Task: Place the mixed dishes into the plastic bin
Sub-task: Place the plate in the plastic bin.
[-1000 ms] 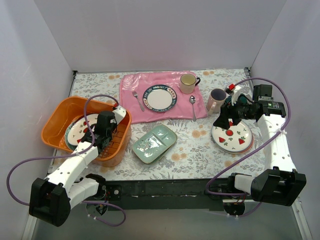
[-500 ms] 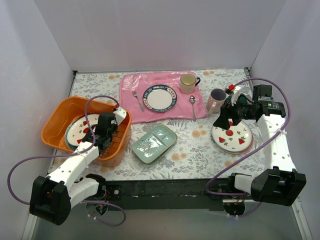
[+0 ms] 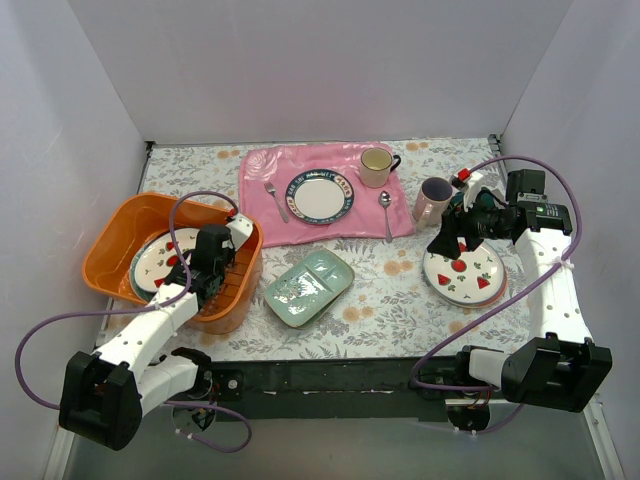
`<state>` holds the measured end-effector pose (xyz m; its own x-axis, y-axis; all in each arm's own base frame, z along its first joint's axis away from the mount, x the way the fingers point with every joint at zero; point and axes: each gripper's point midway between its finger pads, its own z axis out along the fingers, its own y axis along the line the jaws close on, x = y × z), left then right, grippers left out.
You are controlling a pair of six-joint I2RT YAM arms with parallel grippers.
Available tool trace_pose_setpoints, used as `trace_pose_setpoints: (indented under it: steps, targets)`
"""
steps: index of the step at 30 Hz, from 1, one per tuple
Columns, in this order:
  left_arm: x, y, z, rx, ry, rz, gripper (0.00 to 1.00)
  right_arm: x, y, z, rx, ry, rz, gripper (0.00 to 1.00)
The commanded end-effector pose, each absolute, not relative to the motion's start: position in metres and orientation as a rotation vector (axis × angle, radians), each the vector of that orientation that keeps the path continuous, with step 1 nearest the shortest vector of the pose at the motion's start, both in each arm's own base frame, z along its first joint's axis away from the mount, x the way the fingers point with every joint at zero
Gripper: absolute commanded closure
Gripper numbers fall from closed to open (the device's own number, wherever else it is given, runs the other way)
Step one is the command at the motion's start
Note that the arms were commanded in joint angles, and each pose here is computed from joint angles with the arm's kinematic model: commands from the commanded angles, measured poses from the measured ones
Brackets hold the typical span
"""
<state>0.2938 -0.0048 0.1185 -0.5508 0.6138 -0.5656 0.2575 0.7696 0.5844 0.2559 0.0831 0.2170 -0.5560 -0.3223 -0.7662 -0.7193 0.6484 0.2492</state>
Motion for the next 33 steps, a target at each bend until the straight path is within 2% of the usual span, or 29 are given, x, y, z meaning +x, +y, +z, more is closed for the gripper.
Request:
trace_pose_setpoints:
  steps: [1, 16, 25, 33]
  targets:
    - [0.295, -0.005, 0.119, 0.628, 2.143, 0.554, 1.0, 0.26, 0.083, 0.219, -0.813, 2.135, 0.725, 0.21]
    - [0.292, -0.006, 0.106, 0.637, 2.164, 0.536, 0.99, 0.259, 0.082, 0.216, -0.81, 2.136, 0.725, 0.21]
    - [0.287, -0.009, 0.103, 0.644, 2.188, 0.507, 0.85, 0.259, 0.081, 0.217, -0.807, 2.134, 0.725, 0.21]
    - [0.287, -0.012, 0.097, 0.649, 2.202, 0.482, 0.78, 0.259, 0.081, 0.218, -0.808, 2.13, 0.725, 0.21]
